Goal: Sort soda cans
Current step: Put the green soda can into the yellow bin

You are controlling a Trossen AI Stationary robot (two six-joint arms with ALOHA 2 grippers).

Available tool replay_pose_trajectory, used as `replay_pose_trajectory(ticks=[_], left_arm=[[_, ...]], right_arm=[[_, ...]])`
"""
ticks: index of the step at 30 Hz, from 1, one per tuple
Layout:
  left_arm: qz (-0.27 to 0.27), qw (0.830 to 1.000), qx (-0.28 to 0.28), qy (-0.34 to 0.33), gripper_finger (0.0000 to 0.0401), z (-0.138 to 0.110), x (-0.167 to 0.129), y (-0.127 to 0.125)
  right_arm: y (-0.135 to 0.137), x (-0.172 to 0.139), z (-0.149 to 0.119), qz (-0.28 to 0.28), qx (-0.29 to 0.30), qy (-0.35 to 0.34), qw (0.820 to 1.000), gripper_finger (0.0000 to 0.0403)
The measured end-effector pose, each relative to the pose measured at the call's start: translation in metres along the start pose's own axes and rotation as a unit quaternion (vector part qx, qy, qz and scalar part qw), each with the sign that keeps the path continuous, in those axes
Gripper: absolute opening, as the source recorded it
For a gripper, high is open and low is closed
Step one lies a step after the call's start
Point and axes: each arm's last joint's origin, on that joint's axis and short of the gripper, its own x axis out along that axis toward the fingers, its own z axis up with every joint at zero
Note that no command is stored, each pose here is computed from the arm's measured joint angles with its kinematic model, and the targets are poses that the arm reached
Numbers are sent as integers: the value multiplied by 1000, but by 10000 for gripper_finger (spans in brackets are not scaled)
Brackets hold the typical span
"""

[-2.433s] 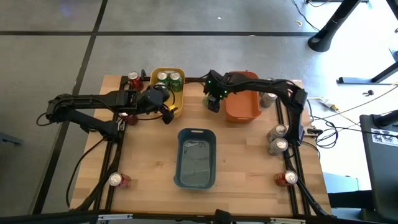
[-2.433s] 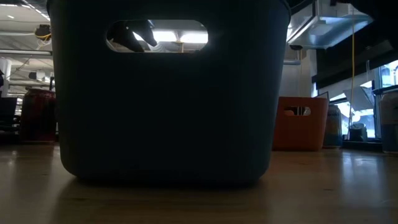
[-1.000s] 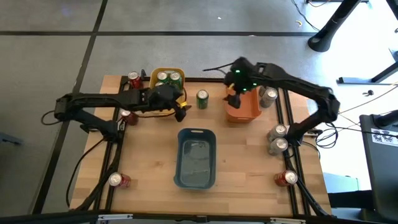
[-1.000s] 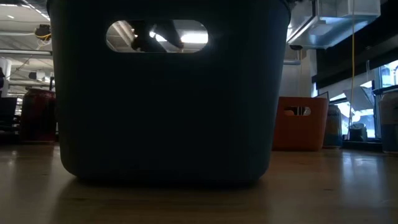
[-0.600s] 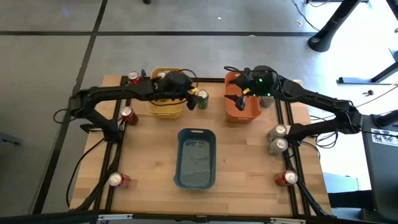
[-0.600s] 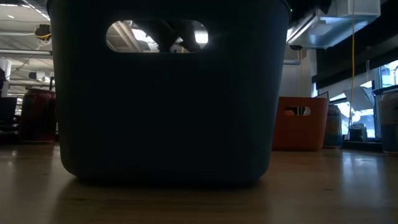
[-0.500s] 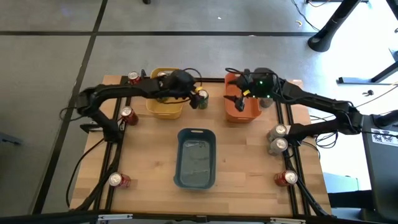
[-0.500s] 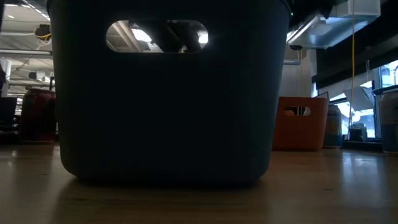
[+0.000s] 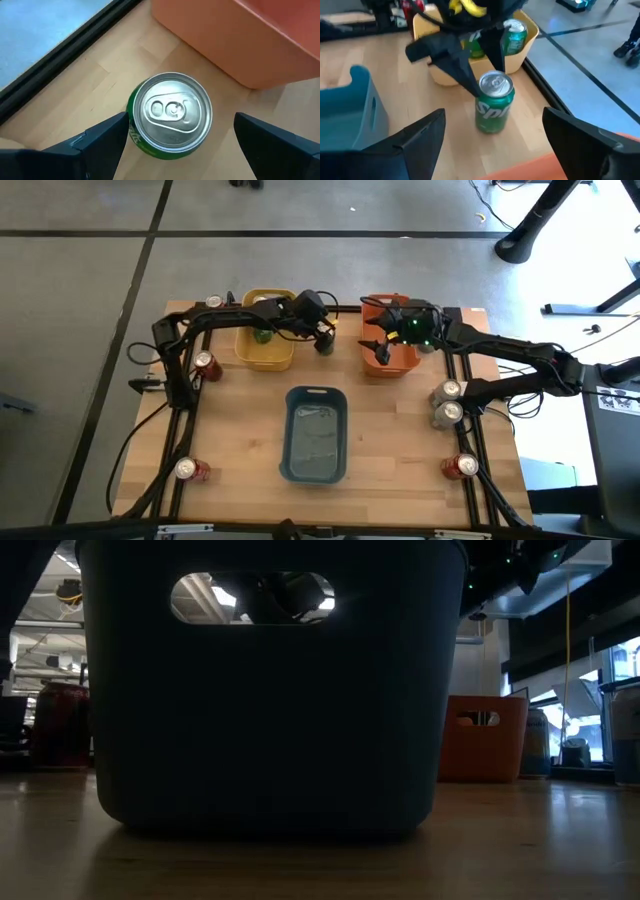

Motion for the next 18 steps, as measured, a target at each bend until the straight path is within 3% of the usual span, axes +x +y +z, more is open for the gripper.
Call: replay_pose_trajectory(ticks=[6,14,18], left_arm=[[11,1000,17,-22,347,3,8,1],[19,1000,17,1,346,-5,29,4],[19,1000,17,-3,320,-5,29,3]], right_arm=[[0,0,0,-1,5,-7,1000,331],[0,0,1,-1,6,-10,1000,331],[0,0,1,-1,7,-9,1000,331]])
